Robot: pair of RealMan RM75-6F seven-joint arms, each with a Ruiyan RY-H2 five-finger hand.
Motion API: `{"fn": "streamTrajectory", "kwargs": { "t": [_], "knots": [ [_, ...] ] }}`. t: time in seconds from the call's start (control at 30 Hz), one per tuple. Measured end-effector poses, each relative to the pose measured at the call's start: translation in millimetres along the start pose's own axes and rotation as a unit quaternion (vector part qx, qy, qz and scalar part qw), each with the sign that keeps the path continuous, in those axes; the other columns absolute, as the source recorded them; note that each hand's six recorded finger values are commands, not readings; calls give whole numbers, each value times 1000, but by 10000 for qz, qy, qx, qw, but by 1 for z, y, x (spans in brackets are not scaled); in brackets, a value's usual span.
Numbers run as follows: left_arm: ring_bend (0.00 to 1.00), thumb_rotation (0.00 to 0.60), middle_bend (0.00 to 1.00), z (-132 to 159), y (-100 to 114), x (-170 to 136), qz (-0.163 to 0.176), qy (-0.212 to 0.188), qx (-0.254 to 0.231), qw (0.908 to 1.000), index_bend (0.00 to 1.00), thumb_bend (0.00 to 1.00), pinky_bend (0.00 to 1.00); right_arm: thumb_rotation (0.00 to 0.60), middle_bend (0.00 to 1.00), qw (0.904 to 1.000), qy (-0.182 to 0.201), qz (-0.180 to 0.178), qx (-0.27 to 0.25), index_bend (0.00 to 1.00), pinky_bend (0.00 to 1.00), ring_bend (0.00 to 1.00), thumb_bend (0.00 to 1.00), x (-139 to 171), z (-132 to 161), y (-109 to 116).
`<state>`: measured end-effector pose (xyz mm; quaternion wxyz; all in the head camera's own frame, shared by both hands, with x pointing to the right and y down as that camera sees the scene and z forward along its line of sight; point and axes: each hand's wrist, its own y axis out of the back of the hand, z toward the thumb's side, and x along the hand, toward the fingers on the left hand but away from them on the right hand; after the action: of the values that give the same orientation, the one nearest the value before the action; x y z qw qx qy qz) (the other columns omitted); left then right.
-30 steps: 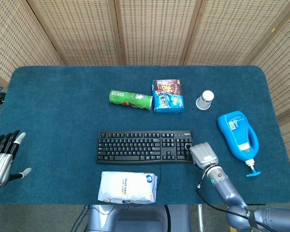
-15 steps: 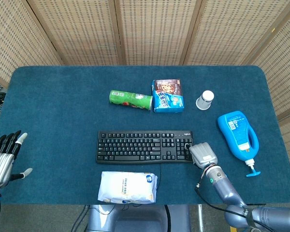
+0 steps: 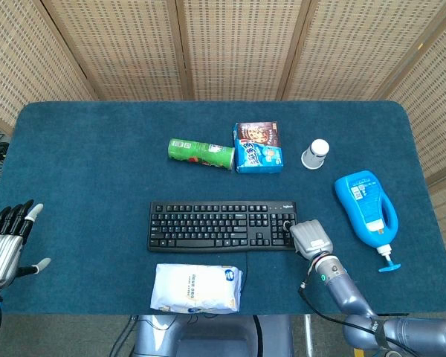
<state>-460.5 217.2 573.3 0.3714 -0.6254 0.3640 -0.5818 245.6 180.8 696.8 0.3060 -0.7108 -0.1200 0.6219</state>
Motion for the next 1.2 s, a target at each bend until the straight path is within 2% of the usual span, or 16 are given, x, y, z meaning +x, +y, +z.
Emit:
{"fn": "streamTrajectory", "kwargs": {
  "t": [0.47, 0.8, 0.87, 0.97, 1.03, 1.13, 1.2],
  "knots": [
    [0, 600, 0, 0, 1, 0, 26, -5, -20, 10000, 0, 0, 0, 600, 675, 9998, -20, -173, 61, 242, 424, 584, 981, 6, 0, 12],
    [0, 600, 0, 1, 2, -1, 27, -35, -23, 10000, 0, 0, 0, 600, 655, 9983, -112, -564, 101, 242, 424, 581, 981, 25, -8, 39],
    [0, 600, 0, 2, 2, -1, 26, -40, -25, 10000, 0, 0, 0, 600, 623, 9979, -130, -631, 78, 241, 424, 560, 969, 28, -11, 42],
    [0, 600, 0, 2, 1, -2, 10, -50, -25, 10000, 0, 0, 0, 600, 500, 9969, -136, -771, -2, 201, 424, 447, 858, 34, -15, 46],
    [0, 600, 0, 3, 0, -2, 3, -69, -21, 10000, 0, 0, 0, 600, 355, 9957, -133, -918, -79, 131, 402, 313, 721, 40, -19, 49],
    [0, 600, 0, 4, -1, -2, -19, -84, -15, 10000, 0, 0, 0, 600, 183, 9926, -95, -1193, -218, 46, 308, 133, 579, 51, -25, 52],
    [0, 600, 0, 5, -2, -3, -28, -100, -10, 9999, 0, 0, 0, 600, 100, 9895, -38, -1407, -331, 18, 254, 49, 488, 61, -30, 52]
  ]
}}
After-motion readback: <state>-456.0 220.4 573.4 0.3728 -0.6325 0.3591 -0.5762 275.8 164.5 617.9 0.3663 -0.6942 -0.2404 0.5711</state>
